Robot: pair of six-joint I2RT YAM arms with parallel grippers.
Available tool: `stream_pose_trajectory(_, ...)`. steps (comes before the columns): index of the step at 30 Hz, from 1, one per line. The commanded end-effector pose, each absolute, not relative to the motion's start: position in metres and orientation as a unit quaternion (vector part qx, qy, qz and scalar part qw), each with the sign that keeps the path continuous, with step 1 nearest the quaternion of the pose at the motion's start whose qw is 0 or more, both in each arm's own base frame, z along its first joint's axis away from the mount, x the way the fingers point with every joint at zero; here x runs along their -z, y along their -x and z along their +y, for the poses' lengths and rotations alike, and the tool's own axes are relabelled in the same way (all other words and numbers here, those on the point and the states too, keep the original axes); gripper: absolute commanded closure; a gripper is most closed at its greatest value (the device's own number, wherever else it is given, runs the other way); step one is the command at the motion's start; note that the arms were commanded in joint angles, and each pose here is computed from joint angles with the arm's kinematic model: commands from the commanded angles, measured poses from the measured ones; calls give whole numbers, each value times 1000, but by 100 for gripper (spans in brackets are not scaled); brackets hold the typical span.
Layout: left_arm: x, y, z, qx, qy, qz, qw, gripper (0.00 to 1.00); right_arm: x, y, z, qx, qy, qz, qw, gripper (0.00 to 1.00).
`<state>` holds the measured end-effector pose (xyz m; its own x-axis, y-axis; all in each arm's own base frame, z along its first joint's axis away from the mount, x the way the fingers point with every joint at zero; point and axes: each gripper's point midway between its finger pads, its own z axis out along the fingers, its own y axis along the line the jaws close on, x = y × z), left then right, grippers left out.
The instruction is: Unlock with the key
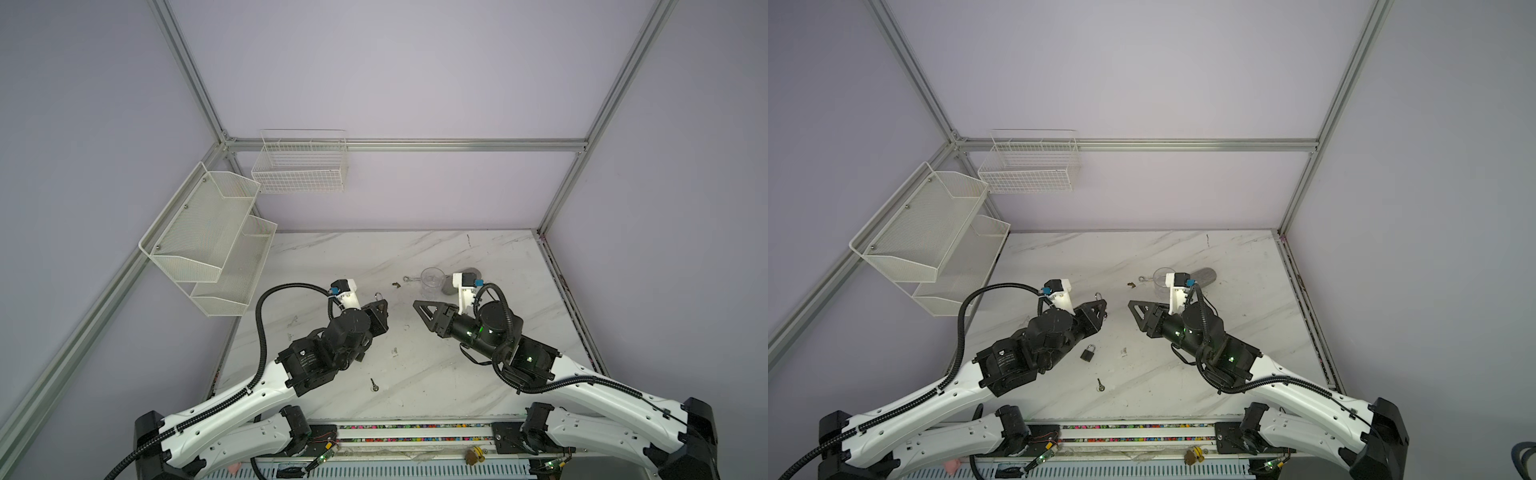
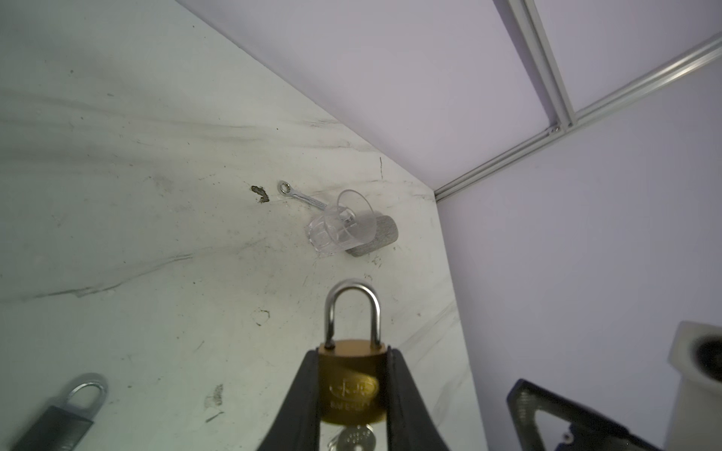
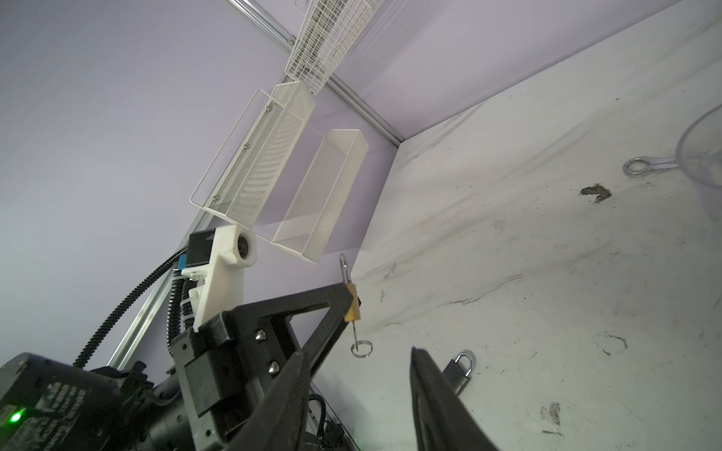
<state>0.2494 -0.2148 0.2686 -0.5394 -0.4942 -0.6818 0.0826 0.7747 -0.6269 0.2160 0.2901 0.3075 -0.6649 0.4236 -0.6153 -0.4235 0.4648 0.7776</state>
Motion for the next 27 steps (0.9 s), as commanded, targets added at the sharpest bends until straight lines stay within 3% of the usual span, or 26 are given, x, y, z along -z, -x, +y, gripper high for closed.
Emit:
stream_pose_trajectory(1, -310, -250, -227, 274, -16, 811, 516, 100, -302, -213, 273, -477, 14, 772, 420, 51)
stream_pose_trajectory(10, -285, -234, -266, 274, -220, 755, 553, 100, -311, -198, 246, -436, 36, 794, 421, 42)
stream_pose_trajectory(18, -275, -220, -282, 291, -301, 692, 588, 100, -311, -190, 246, -399, 82, 823, 396, 38)
stream_pose_trajectory(27, -263, -220, -292, 299, -317, 676, 594, 100, -299, -202, 264, -364, 108, 843, 381, 36)
